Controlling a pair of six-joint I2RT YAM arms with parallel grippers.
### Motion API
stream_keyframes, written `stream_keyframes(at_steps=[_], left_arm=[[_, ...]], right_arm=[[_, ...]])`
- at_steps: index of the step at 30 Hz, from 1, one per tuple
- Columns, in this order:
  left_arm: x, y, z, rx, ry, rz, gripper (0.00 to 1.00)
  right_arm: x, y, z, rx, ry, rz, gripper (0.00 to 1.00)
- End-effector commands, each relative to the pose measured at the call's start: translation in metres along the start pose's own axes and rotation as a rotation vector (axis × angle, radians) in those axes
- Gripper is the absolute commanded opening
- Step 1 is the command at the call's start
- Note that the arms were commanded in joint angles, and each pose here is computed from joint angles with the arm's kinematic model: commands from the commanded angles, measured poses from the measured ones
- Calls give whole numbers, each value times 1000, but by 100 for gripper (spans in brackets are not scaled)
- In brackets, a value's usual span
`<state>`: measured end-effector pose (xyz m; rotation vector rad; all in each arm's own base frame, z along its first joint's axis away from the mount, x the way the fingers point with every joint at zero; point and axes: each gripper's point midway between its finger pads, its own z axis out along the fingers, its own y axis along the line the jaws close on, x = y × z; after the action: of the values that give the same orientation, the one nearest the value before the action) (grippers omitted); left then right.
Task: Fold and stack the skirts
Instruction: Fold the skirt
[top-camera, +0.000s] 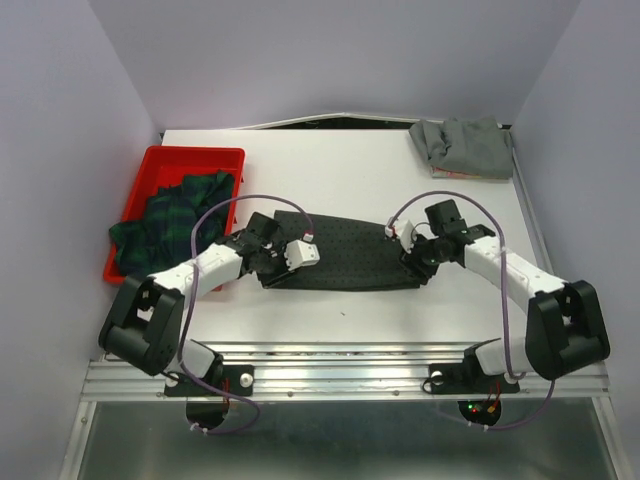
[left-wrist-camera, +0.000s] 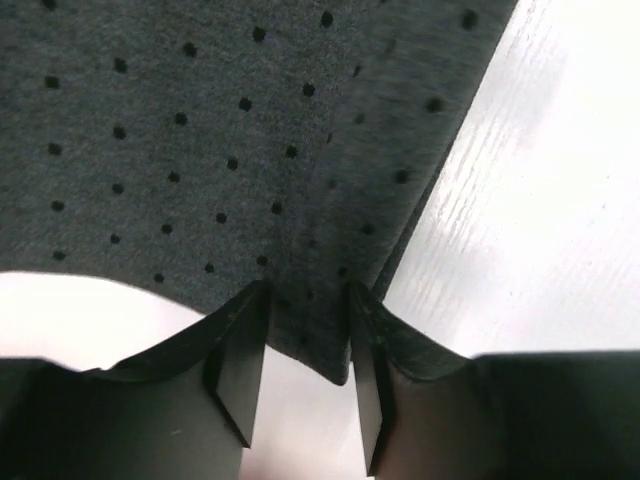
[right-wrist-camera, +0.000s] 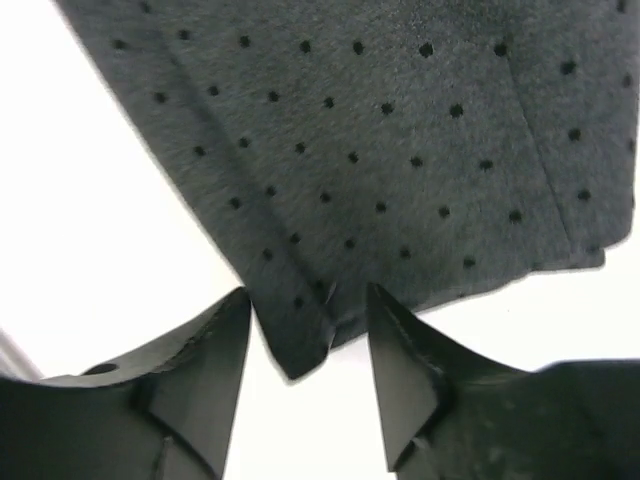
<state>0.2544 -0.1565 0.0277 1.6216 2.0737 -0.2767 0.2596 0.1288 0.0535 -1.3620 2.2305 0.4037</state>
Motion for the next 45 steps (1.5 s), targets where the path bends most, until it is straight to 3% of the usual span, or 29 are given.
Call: stream_keyframes(at_steps=[1,7,10,13,17,25,30,33,37,40,45], left_arm=[[-21,7,-32,-50,-65,24,49],[-70,10,-86,-79,-221,80,51],[-82,19,-89,-105,-257,35,51],[-74,30,-61,-94,-187,-68,47],[-55,37,-28,-70,-84,-166,41],[-27,38,16,-31,46,-306,37],[-18,67,51,-32,110,-377,35],[-35,96,68,-52,96,-389,35],[-67,129,81,-61,57,-408,35],[-96,157,80,-87,2,-415,37],[-144,195,23,-158,-180,-430,42]], right_arm=[[-43,1,-42,29,-120,-20,57],[-98,7,-85,-3,-264,32,59],[-101,0,-77,-4,-258,52,55],[-87,-5,-49,-51,-179,82,44],[-49,-8,-8,-98,-32,135,37],[-17,-11,25,-80,49,215,33],[-1,21,34,-179,79,319,31],[-6,49,35,-270,86,315,30],[-38,77,39,-341,35,278,32],[-79,100,31,-493,-35,318,41],[-135,79,2,-439,-163,319,49]])
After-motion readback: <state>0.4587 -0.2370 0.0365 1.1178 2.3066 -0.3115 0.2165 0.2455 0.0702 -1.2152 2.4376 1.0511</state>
